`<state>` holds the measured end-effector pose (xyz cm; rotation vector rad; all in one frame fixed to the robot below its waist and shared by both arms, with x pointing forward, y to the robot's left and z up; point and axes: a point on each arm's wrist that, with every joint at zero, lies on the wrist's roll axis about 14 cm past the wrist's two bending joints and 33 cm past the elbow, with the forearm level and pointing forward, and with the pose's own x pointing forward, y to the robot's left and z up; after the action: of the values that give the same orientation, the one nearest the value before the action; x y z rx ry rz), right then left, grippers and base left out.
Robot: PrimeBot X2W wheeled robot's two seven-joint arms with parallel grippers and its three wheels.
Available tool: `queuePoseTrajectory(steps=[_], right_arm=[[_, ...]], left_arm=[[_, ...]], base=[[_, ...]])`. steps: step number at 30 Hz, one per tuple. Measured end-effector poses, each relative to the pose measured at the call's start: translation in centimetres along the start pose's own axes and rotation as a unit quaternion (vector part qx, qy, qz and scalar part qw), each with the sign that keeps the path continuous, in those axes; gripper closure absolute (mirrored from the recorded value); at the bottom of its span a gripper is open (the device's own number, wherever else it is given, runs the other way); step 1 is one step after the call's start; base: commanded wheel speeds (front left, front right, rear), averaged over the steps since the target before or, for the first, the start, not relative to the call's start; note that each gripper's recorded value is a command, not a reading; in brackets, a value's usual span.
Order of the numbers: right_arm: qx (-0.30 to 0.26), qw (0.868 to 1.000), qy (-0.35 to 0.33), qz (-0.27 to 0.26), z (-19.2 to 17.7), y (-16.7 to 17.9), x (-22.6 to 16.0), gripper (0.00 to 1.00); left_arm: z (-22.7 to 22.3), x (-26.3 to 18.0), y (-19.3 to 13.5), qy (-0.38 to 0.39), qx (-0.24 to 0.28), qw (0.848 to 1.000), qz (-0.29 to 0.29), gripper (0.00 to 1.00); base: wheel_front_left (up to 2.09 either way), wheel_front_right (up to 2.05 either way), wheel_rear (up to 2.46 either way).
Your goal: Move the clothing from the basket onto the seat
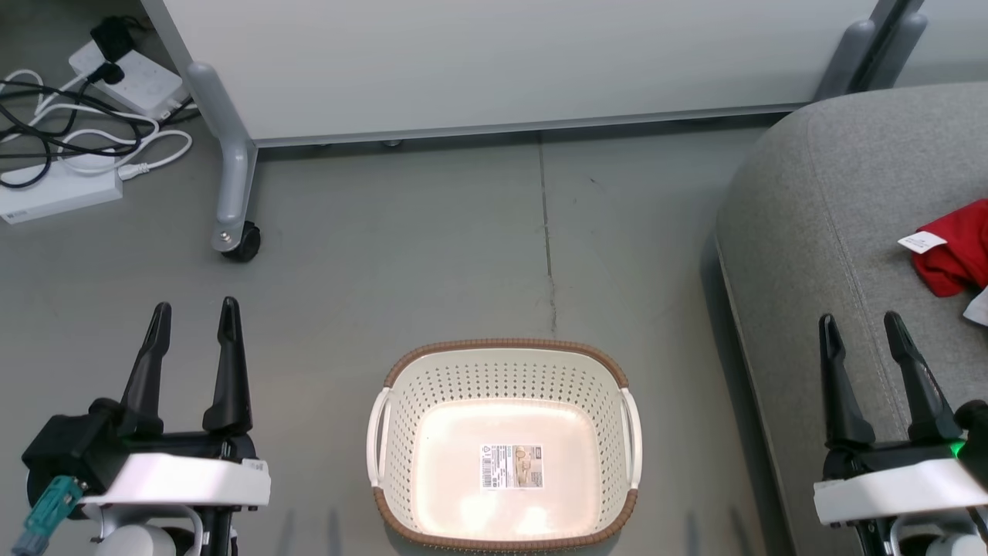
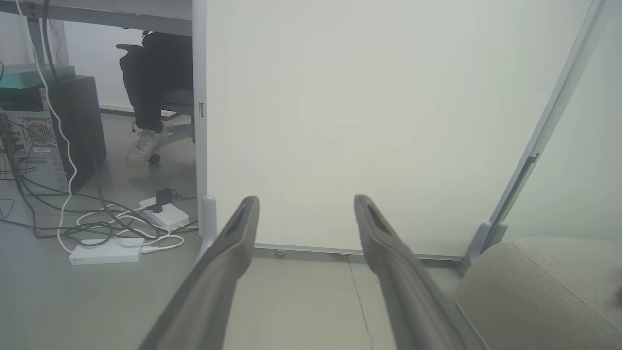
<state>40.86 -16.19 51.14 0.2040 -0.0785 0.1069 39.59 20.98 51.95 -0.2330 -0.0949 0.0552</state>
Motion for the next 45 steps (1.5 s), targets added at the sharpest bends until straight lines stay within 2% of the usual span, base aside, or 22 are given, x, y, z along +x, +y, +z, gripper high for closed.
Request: queuePoseTrajectory(steps=[5, 16, 29, 45], right_arm=[[-0.003, 1.000, 0.008, -0.005, 0.0, -0.2, -1.5, 0.00], [-0.012, 1.000, 0.020, -0.010, 0.6, -0.4, -3.7, 0.00], [-0.013, 1.000, 0.021, -0.003, 1.3, 0.2, -4.6, 0.00], [-0.008, 1.000, 0.022, 0.000, 1.4, 0.5, -4.9, 0.00]], left_arm=[[0.1, -1.2, 0.5, -0.002, -0.002, 1.000, 0.007, 0.00], [-1.7, -3.2, -0.5, 0.030, 0.021, 0.999, -0.030, 0.00], [-3.2, -4.3, -0.5, 0.053, 0.050, 0.996, -0.041, 0.00], [-3.8, -4.8, -0.5, 0.064, 0.053, 0.996, -0.044, 0.00]], base=[[0.00, 0.00, 0.00], [0.00, 0.00, 0.00], [0.00, 0.00, 0.00], [0.00, 0.00, 0.00]])
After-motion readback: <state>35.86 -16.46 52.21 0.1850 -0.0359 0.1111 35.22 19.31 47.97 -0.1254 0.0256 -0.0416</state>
